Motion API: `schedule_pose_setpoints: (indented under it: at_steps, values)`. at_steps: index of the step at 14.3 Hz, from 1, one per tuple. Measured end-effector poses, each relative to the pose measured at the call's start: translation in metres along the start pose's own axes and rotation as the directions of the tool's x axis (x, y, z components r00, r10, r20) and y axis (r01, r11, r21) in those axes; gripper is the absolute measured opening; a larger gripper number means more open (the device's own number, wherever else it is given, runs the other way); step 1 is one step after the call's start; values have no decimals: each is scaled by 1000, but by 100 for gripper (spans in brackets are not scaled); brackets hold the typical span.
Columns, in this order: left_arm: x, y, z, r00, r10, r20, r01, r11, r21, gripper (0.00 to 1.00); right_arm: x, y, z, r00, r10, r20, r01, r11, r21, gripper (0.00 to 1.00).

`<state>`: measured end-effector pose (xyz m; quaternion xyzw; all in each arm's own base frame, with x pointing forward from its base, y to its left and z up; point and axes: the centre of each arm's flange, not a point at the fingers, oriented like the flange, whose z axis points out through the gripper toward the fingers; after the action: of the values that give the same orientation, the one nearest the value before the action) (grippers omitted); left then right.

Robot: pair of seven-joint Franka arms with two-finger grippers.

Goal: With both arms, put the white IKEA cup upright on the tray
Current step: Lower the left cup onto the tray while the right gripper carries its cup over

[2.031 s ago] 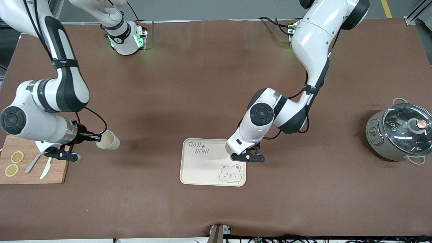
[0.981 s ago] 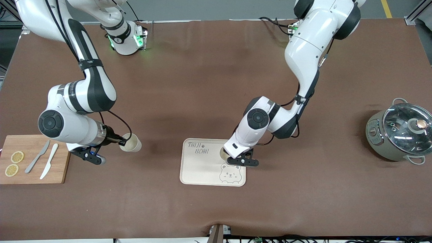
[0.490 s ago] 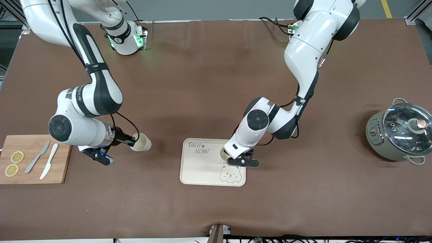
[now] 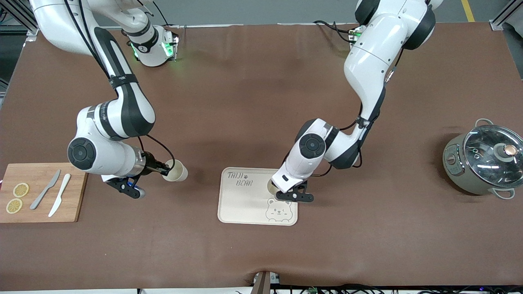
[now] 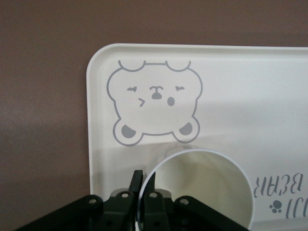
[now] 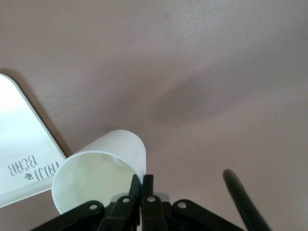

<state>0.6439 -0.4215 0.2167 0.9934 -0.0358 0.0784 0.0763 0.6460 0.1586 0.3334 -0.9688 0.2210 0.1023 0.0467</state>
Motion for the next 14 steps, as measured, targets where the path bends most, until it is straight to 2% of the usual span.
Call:
schedule_pose_setpoints:
  at_steps: [7,11,14]
  values:
    - [-2,2,1,1000,22,-9,-22,1000,20,5,0,-3,7,1000,-4,5,4,1000,-3,2]
    - [-4,6,2,998,56,-19,-55,998,40,38,0,-5,11,1000,21,6,-21,1000,-4,2]
    - [-4,7,2,998,53,-19,-52,998,40,67,-2,-11,13,999,54,8,-54,999,-3,2]
